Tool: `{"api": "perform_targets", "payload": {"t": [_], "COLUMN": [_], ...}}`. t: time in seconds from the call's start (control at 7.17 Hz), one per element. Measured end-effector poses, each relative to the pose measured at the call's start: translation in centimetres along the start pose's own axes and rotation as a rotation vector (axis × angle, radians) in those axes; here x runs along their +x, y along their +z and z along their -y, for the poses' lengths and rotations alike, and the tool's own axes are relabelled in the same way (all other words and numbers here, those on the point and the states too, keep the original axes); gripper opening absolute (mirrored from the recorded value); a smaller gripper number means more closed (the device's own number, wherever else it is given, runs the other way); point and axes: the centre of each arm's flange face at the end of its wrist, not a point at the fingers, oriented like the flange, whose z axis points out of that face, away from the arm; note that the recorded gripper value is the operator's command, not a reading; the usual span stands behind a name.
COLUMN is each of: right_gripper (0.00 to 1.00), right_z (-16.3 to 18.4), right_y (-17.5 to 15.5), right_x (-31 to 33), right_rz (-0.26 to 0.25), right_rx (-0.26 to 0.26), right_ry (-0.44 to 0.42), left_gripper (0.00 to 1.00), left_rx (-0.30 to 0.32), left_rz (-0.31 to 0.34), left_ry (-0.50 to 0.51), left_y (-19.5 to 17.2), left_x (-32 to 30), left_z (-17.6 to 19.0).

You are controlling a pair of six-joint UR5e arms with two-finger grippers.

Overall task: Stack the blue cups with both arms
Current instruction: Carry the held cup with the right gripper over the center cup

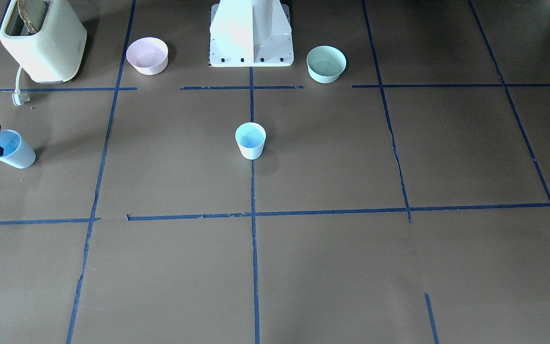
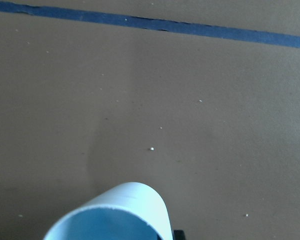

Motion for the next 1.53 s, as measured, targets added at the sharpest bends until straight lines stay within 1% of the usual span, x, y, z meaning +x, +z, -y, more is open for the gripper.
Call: {"api": "perform_targets", "payload": {"t": [0.14, 0.28, 0.56, 0.7, 0.84, 1.12, 1.26, 1.53], "right_gripper": [0.00, 0.00, 0.00, 0.00, 0.00, 0.00, 0.00, 0.00], "right_z": [0.7, 2.2, 6.7, 8.3, 8.8, 9.1, 8.2, 5.4], "right_y": [-0.9, -1.7, -2.6, -3.5, -4.8, -7.9, -8.3, -6.9], "right_x": [-1.8, -4.9, -15.4, -21.6, -27.3, -37.8, -42.8, -50.5], "right_rz": [0.028, 0.061, 0.128, 0.140, 0.130, 0.092, 0.082, 0.070], "right_rx": [0.011, 0.025, 0.026, 0.019, 0.016, 0.009, 0.016, 0.052], "right_ry": [0.024, 0.060, 0.149, 0.190, 0.222, 0.287, 0.319, 0.365], "left_gripper": [1.00, 1.00, 1.00, 1.00, 1.00, 1.00, 1.00, 1.00], "left_rx": [-0.001, -0.003, -0.007, -0.007, -0.006, 0.018, 0.028, 0.034], "left_rz": [0.000, -0.001, -0.001, -0.001, 0.000, 0.007, 0.009, 0.011], "left_ry": [-0.003, -0.007, -0.017, -0.024, -0.026, -0.007, 0.001, 0.005], "left_y": [0.0, 0.1, 0.3, 0.4, 0.3, 0.6, 0.8, 0.9], "left_x": [-0.1, -0.2, -0.3, -0.3, -0.3, -0.5, -0.7, -0.8], "left_z": [0.0, 0.0, -0.1, -0.1, 0.0, -0.4, -0.5, -0.5]}}
